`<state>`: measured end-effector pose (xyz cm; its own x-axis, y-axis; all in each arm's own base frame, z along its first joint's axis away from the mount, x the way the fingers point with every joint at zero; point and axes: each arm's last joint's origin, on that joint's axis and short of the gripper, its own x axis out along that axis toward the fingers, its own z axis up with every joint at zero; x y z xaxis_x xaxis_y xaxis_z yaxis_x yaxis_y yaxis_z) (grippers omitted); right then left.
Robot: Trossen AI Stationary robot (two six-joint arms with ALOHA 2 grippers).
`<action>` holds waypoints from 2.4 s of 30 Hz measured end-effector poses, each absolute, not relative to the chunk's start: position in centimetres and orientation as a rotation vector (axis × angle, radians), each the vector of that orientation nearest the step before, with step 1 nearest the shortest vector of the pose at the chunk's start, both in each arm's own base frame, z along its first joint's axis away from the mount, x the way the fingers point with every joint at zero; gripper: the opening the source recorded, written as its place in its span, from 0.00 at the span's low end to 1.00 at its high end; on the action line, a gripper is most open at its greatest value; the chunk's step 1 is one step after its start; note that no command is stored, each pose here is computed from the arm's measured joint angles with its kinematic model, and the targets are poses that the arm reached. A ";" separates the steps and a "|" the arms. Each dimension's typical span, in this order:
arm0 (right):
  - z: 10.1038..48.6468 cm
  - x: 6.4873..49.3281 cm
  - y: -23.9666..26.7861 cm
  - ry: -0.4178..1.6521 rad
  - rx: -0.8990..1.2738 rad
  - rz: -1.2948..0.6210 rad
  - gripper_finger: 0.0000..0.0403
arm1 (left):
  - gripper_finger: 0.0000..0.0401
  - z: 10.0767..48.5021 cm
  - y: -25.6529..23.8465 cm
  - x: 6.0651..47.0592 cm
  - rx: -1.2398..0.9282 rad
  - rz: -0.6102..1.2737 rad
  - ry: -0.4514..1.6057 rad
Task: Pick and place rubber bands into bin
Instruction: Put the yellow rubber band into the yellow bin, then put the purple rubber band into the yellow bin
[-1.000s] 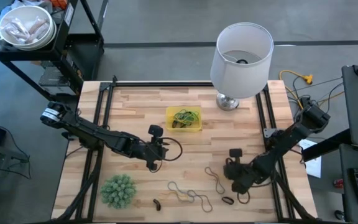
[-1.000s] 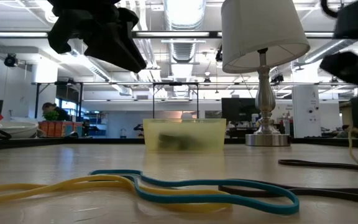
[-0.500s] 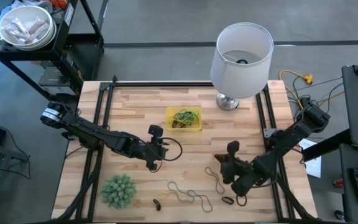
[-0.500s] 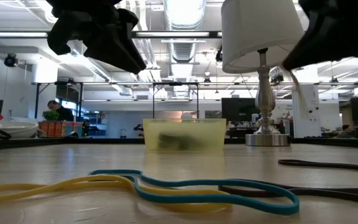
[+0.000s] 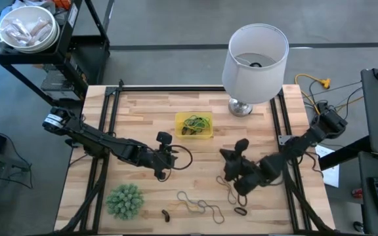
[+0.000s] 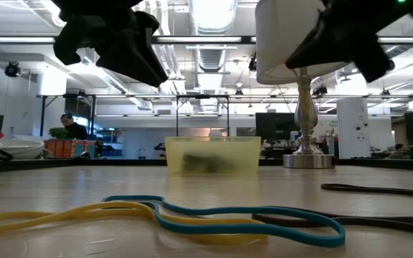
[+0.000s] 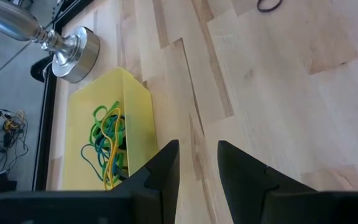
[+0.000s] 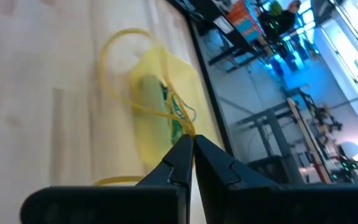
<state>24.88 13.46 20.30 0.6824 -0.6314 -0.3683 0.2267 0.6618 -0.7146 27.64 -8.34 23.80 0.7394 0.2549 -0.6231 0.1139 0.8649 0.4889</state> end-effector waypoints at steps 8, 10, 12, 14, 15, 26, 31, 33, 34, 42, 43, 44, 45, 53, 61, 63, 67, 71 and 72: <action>21.0 28.0 9.7 0.663 -0.638 -0.563 0.02 | 0.23 23.8 -8.3 27.6 0.533 0.081 0.744; 21.3 28.9 8.6 0.657 -0.605 -0.549 0.02 | 0.23 23.8 -8.3 27.6 0.533 0.081 0.745; 21.5 29.6 7.5 0.645 -0.577 -0.538 0.02 | 0.23 23.8 -8.3 27.6 0.533 0.082 0.745; 21.6 30.4 6.4 0.631 -0.564 -0.544 0.02 | 0.23 23.8 -8.3 27.6 0.534 0.081 0.747; 21.5 30.7 5.8 0.628 -0.565 -0.549 0.02 | 0.23 23.7 -8.3 27.6 0.536 0.081 0.751; 18.6 33.9 -0.1 0.657 -0.528 -0.592 0.02 | 0.23 23.6 -8.3 27.5 0.537 0.080 0.755; 17.1 34.3 -2.1 0.704 -0.503 -0.639 0.02 | 0.23 23.6 -8.3 27.5 0.540 0.079 0.762; 16.8 34.3 -2.4 0.711 -0.501 -0.647 0.02 | 0.23 23.5 -8.3 27.5 0.541 0.079 0.763; 16.8 34.3 -2.5 0.710 -0.496 -0.648 0.02 | 0.23 23.5 -8.3 27.5 0.541 0.079 0.763; 17.1 34.4 -2.6 0.674 -0.436 -0.629 0.03 | 0.23 23.5 -8.3 27.5 0.541 0.079 0.763; 17.1 34.4 -2.6 0.674 -0.434 -0.628 0.03 | 0.23 23.5 -8.3 27.5 0.541 0.079 0.763; 17.1 34.4 -2.6 0.675 -0.434 -0.622 0.04 | 0.23 23.5 -8.3 27.5 0.540 0.079 0.763; 17.1 34.4 -2.6 0.675 -0.430 -0.609 0.06 | 0.23 23.5 -8.3 27.5 0.541 0.079 0.763; 17.0 34.5 -2.9 0.672 -0.401 -0.562 0.21 | 0.23 23.5 -8.3 27.5 0.540 0.079 0.763; 17.2 34.2 -1.4 0.705 -0.473 -0.497 0.27 | 0.23 23.5 -8.3 27.5 0.541 0.079 0.763; 17.6 34.0 -0.4 0.714 -0.508 -0.462 0.27 | 0.23 23.5 -8.3 27.5 0.541 0.079 0.763; 18.9 33.2 1.6 0.705 -0.558 -0.401 0.26 | 0.23 23.5 -8.3 27.5 0.541 0.079 0.763; 20.1 31.8 3.9 0.713 -0.575 -0.332 0.23 | 0.23 23.5 -8.3 27.5 0.541 0.079 0.763; 20.4 31.3 4.4 0.719 -0.568 -0.318 0.23 | 0.23 23.5 -8.3 27.5 0.541 0.079 0.763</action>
<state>31.32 4.42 20.45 0.7142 -0.4590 -0.5284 0.0818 0.8045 -0.5883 27.46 -8.28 23.49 0.7267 0.2593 -0.6361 0.1238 0.8614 0.4926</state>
